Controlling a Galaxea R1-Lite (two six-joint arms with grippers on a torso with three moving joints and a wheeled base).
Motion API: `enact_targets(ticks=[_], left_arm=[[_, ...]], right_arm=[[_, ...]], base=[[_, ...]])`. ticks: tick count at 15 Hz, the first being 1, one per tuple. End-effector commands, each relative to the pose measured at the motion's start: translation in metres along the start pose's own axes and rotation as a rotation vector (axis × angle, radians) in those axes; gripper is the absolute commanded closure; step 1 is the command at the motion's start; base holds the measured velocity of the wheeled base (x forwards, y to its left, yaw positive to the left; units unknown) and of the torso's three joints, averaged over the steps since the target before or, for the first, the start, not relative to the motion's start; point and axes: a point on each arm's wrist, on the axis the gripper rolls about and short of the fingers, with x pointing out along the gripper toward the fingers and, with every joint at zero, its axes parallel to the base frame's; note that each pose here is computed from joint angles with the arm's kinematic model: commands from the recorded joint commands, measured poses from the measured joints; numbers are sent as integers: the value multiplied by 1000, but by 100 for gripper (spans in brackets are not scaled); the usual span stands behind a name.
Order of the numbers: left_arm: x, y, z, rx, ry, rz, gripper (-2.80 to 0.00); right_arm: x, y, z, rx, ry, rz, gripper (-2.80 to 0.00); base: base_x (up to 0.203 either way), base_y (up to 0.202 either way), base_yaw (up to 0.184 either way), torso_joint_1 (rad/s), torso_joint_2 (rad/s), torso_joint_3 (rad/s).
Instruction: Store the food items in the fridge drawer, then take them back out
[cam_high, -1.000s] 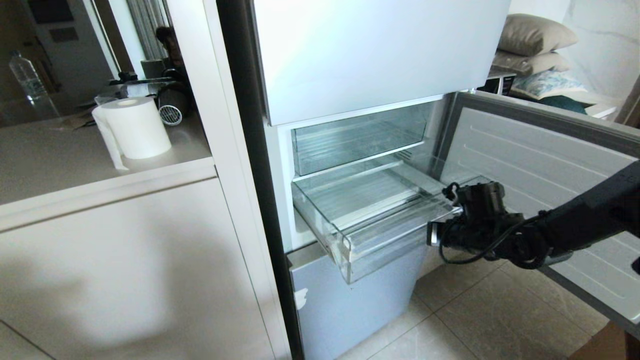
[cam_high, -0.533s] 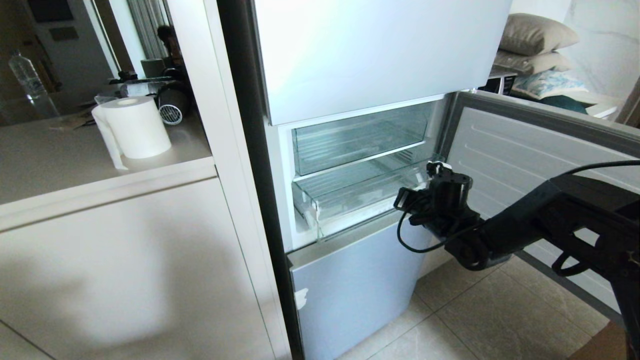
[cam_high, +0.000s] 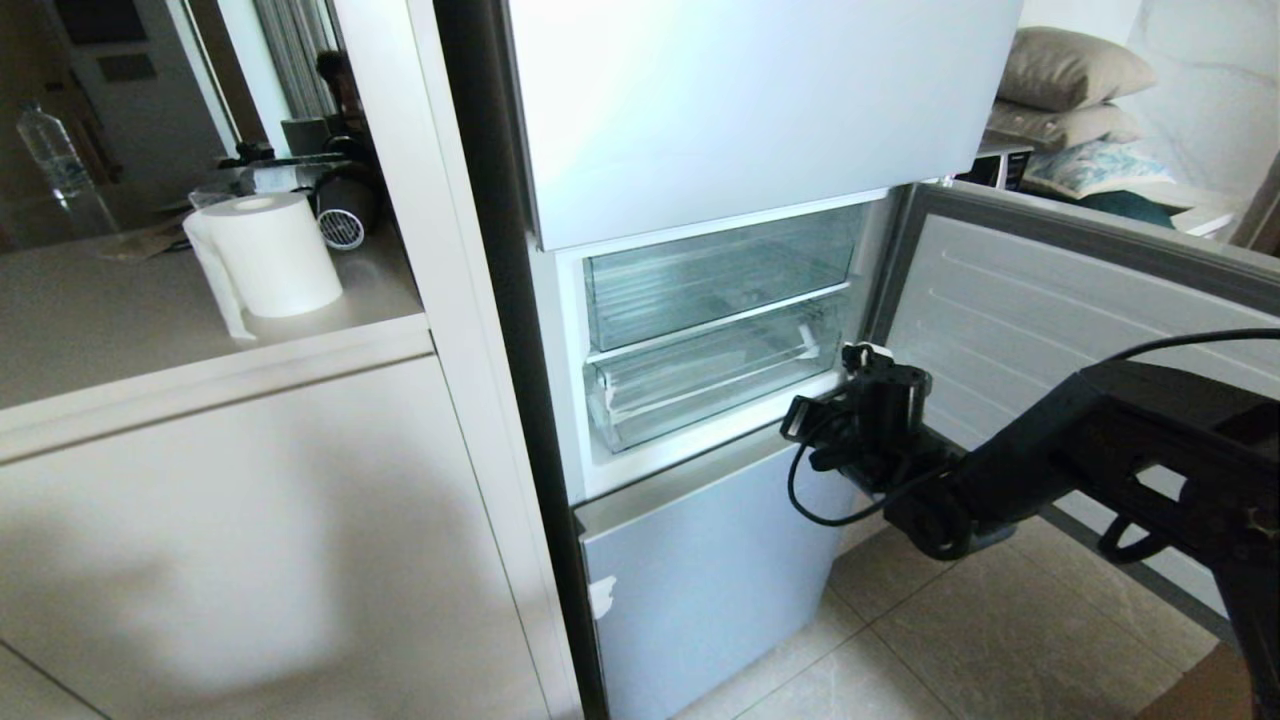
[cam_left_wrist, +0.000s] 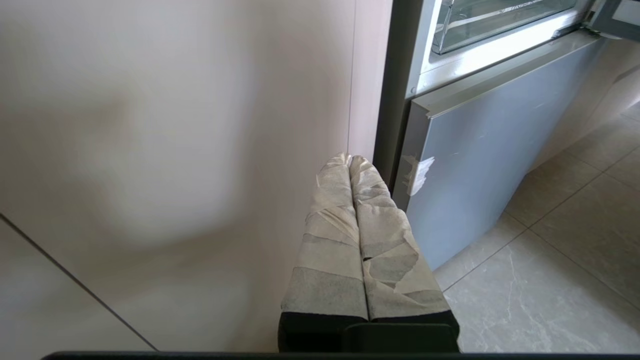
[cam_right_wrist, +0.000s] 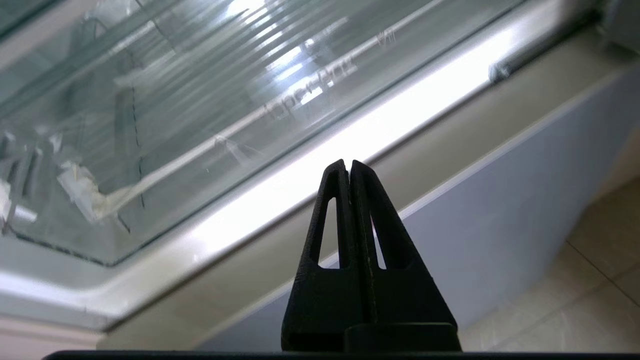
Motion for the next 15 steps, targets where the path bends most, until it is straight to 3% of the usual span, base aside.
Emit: enact_targets(ticks=[1, 5, 15], left_arm=[[0, 0, 0, 0, 0, 0, 0], [0, 0, 0, 0, 0, 0, 0], [0, 0, 0, 0, 0, 0, 0]], right_arm=[[23, 2, -15, -3, 21, 7, 0], [54, 12, -38, -34, 31, 48, 0], [104, 25, -55, -27, -136, 93, 0]], base=[[0, 0, 0, 0, 0, 0], [0, 0, 0, 0, 0, 0], [0, 0, 0, 0, 0, 0]])
